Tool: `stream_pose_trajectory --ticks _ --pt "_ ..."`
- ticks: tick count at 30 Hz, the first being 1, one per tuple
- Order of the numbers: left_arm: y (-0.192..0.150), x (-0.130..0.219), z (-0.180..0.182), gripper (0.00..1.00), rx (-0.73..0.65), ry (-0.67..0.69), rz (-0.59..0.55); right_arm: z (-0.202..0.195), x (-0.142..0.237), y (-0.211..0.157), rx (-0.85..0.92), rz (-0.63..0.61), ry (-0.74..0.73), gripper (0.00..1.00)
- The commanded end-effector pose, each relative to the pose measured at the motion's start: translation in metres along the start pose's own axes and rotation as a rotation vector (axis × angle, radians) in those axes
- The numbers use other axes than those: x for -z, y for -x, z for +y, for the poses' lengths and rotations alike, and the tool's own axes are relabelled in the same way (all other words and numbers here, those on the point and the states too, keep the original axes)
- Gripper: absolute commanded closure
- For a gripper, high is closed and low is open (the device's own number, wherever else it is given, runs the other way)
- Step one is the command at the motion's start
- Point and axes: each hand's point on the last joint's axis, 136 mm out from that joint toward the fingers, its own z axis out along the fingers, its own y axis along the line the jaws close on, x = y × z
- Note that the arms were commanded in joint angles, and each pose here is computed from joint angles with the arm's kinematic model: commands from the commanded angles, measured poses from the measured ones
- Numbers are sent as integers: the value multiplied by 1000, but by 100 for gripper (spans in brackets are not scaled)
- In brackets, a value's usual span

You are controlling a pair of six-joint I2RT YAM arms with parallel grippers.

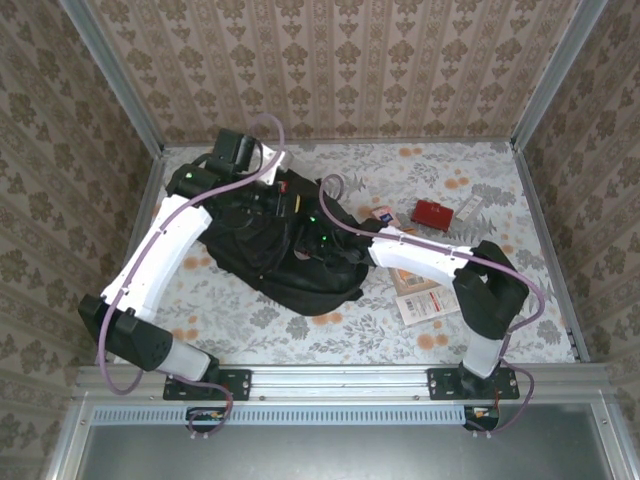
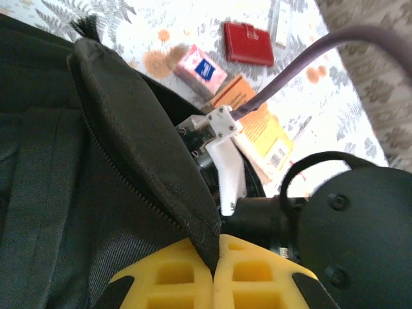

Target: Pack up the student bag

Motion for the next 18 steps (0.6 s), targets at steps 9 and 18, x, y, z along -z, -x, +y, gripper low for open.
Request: stream_pose_trajectory --ticks 9,18 --pt "60 43 -20 100 46 -148 -220 63 -34 34 -121 0 254 8" --pt "55 39 -10 100 70 -161 -202 74 8 34 97 -15 280 7"
